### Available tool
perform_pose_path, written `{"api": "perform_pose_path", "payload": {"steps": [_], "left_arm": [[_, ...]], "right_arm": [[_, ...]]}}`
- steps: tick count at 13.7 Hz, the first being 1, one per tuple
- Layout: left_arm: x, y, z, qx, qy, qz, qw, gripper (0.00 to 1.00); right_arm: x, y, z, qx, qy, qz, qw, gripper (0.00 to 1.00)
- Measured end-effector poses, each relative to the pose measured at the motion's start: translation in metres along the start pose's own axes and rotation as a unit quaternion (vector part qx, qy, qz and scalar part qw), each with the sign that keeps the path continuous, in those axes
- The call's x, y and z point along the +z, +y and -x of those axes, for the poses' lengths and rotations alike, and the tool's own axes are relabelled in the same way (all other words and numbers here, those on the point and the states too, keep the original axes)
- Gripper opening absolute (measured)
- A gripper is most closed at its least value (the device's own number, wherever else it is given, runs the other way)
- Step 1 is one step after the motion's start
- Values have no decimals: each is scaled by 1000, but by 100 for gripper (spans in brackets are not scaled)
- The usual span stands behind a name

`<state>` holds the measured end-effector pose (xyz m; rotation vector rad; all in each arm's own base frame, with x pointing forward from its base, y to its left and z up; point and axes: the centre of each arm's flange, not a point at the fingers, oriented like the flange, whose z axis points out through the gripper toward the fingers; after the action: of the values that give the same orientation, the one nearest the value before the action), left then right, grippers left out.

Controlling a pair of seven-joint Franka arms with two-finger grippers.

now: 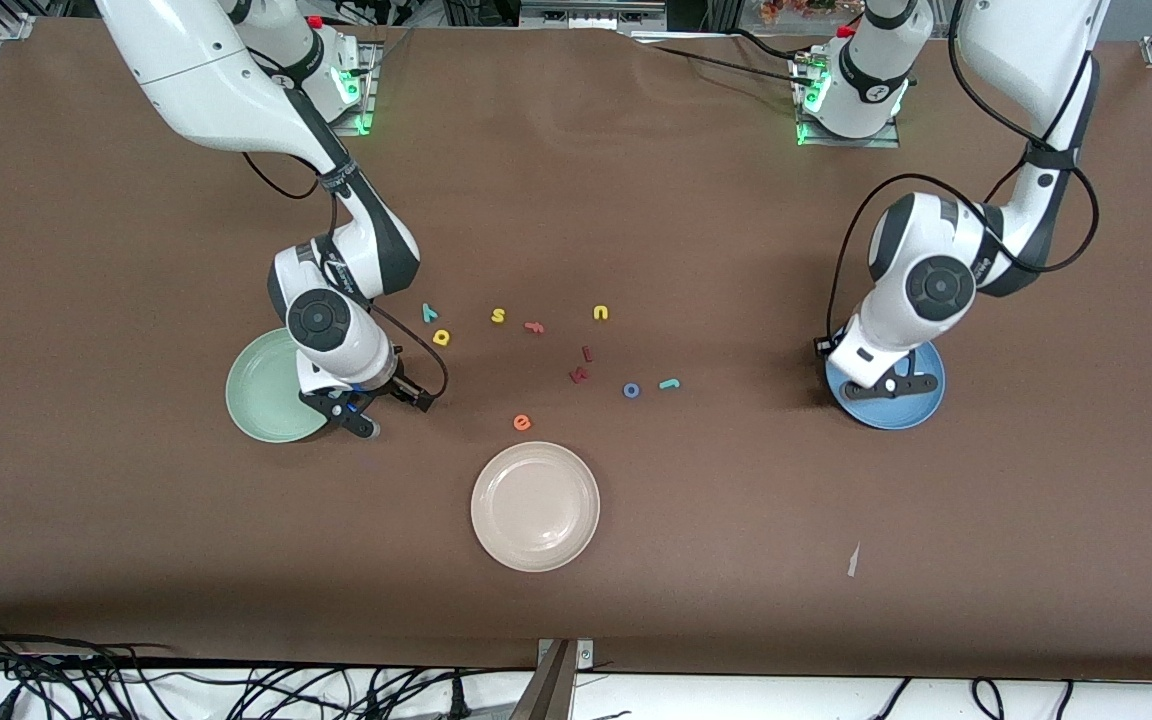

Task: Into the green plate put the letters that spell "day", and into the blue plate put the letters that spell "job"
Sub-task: 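Release pink b with the left gripper while the right gripper lifts green d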

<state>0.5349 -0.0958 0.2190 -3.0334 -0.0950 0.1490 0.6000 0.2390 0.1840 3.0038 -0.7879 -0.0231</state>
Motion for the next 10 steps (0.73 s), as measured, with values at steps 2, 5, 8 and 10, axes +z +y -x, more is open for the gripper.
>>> {"api": "perform_pose_path", "payload": {"steps": [2, 5, 8, 10], "left_arm": [[15, -14, 11, 29, 7, 3, 1000, 28], [25, -29, 15, 55, 8, 6, 998, 28], [15, -28, 10, 54, 14, 10, 998, 53], [-10, -25, -4, 29, -7, 24, 999, 71]], "right_arm": [[3, 1, 1, 0, -1, 0, 1000, 87], [7, 1, 1, 2, -1, -1, 1000, 82], [11, 0, 1, 3, 0, -4, 1000, 78], [11, 0, 1, 3, 2, -6, 1000, 73]]}}
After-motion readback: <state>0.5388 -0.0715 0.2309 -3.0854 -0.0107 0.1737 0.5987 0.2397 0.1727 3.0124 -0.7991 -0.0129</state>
